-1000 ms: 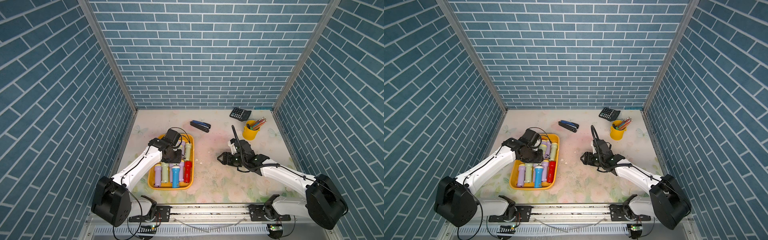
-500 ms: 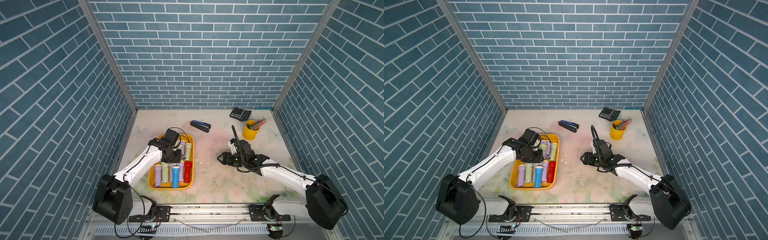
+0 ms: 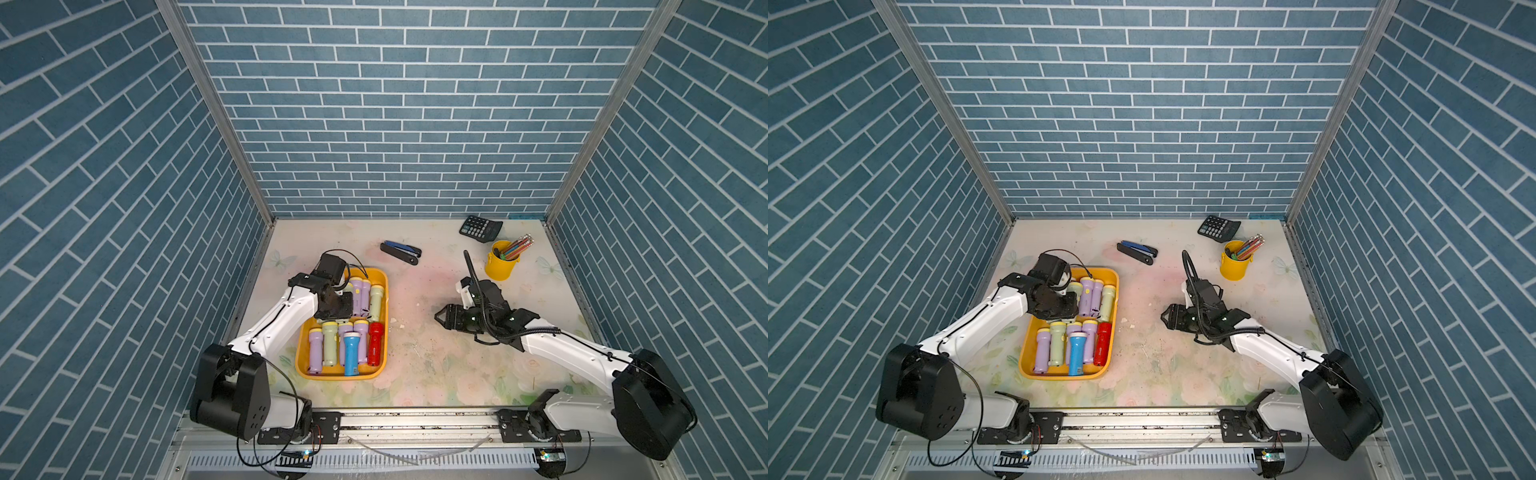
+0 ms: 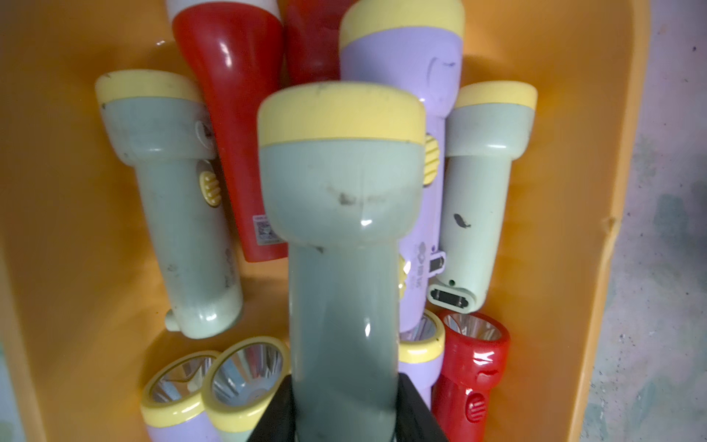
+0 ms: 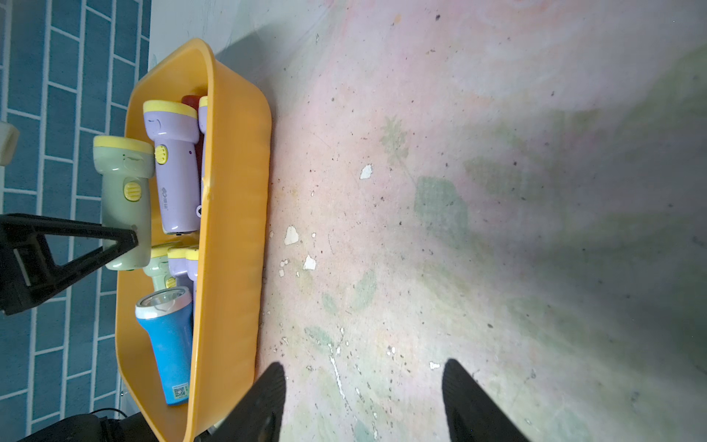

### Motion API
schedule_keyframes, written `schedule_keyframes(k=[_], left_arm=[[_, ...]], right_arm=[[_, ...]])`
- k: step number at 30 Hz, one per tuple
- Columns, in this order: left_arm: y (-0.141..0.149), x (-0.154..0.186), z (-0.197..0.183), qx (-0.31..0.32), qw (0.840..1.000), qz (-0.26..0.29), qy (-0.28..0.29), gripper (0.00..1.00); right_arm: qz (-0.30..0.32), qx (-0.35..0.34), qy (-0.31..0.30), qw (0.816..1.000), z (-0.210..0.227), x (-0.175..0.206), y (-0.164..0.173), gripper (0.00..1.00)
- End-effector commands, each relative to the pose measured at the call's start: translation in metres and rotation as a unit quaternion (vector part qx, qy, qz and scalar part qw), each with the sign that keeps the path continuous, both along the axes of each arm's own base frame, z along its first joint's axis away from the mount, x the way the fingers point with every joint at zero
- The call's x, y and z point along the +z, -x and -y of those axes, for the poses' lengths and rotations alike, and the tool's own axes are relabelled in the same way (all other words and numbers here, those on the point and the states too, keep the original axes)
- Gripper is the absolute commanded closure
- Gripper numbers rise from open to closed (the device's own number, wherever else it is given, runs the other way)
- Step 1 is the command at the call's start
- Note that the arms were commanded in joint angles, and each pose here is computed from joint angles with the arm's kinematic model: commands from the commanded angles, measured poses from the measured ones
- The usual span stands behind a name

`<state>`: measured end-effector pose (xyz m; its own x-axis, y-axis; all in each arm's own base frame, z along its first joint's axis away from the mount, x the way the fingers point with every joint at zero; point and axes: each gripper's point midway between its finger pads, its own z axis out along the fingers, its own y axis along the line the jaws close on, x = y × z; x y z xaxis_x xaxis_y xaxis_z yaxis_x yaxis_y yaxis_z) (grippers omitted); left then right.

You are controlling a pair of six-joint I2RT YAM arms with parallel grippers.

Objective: Put the flashlights into the storage boxes
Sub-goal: Place the flashlight at the storage box.

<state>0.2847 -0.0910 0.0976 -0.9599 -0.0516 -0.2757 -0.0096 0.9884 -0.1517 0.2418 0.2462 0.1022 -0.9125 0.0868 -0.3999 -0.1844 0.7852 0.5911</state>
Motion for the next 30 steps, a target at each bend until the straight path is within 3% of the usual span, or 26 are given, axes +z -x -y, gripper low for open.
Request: schedule_keyframes(k=[1, 10, 16, 23, 26, 30], left_arm=[[-0.016, 0.001, -0.009, -0.001, 1.000, 0.011, -0.012, 0.77], [-0.033, -0.017, -0.013, 0.008, 1.000, 0.001, -0.011, 0.74], [-0.041, -0.001, -0.020, 0.016, 0.999, 0.022, -0.029, 0.46], [-0.046, 0.053, -0.051, 0.049, 0.994, 0.079, -0.065, 0.27], [-0.041, 0.060, -0.075, 0.083, 0.991, 0.082, -0.067, 0.23], [-0.029, 0.040, -0.097, 0.128, 0.990, 0.047, -0.026, 0.22]], right_arm=[[0.003, -0.009, -0.010, 1.000, -0.001, 0.010, -0.003, 0.34], [0.002, -0.009, -0.007, 1.000, 0.001, 0.008, -0.002, 0.34], [0.003, -0.009, -0.004, 1.000, 0.002, 0.008, -0.001, 0.34], [0.009, -0.001, -0.003, 1.000, 0.000, 0.014, -0.003, 0.34], [0.010, 0.000, -0.005, 1.000, -0.001, 0.014, -0.003, 0.34], [0.008, 0.004, -0.007, 1.000, -0.002, 0.012, -0.002, 0.34]])
